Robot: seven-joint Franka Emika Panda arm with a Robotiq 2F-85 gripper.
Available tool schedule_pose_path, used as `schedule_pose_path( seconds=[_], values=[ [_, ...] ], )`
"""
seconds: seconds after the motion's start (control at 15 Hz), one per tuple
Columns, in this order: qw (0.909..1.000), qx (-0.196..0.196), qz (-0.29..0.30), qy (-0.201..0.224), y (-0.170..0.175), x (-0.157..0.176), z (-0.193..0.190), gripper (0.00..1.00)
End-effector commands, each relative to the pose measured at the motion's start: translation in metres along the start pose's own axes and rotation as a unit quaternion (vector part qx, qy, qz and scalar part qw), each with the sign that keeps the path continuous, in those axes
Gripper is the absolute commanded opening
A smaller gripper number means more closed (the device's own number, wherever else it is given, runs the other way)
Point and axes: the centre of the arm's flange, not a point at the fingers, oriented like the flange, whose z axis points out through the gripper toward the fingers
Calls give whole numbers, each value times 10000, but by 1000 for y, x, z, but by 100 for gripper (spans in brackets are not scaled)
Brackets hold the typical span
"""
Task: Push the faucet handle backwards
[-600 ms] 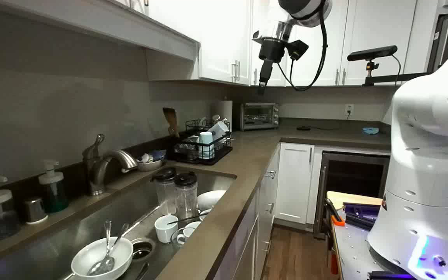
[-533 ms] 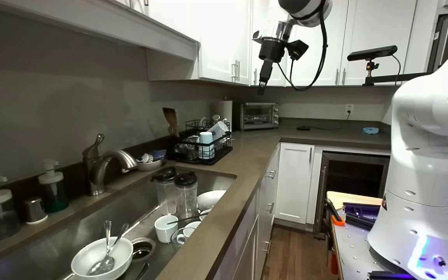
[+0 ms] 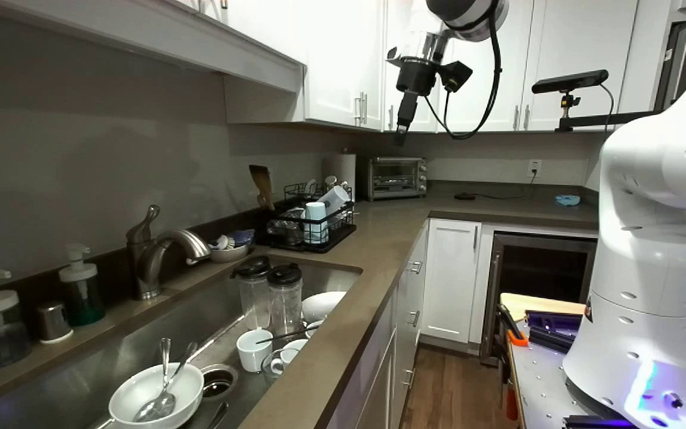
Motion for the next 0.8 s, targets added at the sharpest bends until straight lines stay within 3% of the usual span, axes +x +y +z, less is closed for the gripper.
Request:
schedule_pose_path(
  seconds=[0.0,0.33,0.73],
  values=[
    [10000,11,-37,19,2,6,5,100],
    [9997,178,-134,112,2,40,32,100],
    [9979,212,-62,615,-5,91,82,100]
  ],
)
